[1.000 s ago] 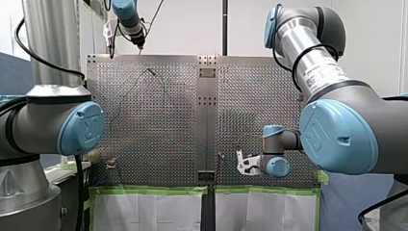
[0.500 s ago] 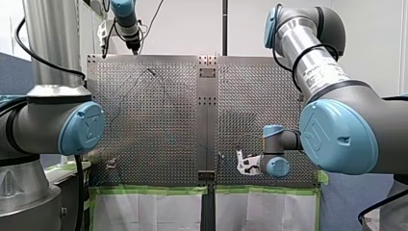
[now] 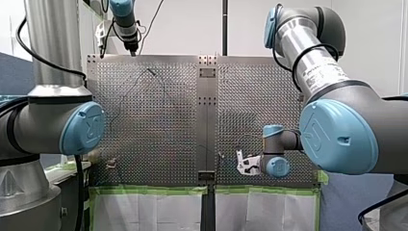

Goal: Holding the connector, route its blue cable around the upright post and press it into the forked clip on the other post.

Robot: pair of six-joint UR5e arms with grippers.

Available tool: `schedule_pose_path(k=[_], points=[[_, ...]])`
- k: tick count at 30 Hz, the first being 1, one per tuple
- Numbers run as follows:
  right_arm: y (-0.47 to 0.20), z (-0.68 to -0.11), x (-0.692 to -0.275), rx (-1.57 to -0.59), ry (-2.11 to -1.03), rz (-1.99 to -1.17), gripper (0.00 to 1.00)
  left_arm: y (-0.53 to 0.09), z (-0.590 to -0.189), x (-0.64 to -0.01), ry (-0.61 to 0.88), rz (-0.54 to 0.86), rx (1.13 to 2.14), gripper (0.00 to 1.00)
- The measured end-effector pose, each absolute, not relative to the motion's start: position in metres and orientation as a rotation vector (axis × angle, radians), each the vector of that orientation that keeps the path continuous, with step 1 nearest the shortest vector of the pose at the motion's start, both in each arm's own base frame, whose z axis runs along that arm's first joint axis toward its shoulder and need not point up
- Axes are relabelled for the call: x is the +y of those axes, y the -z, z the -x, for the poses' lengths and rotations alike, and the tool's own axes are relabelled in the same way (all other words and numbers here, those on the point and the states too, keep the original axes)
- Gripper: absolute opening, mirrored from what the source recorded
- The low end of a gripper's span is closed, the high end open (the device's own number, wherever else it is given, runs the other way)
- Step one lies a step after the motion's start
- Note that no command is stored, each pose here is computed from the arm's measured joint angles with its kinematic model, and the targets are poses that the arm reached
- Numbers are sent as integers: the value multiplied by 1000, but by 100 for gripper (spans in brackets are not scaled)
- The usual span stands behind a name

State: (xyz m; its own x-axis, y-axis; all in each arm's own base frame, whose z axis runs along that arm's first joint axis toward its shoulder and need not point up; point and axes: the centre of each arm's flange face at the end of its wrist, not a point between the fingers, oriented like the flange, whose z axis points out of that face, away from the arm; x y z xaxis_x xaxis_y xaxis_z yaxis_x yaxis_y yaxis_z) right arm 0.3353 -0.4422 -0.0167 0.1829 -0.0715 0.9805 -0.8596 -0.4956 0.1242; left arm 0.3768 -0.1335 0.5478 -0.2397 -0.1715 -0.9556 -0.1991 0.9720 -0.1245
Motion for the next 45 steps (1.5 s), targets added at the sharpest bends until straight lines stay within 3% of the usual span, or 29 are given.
schedule_pose_path(k=[24,45], points=[[17,-338,-440,-879,-1379,-1753,44,-546,-375,-126,-64,303,1845,100],[17,-339,-440,-878,-1376,-1757,44,-548,-380,-139,53,228,1825,100]])
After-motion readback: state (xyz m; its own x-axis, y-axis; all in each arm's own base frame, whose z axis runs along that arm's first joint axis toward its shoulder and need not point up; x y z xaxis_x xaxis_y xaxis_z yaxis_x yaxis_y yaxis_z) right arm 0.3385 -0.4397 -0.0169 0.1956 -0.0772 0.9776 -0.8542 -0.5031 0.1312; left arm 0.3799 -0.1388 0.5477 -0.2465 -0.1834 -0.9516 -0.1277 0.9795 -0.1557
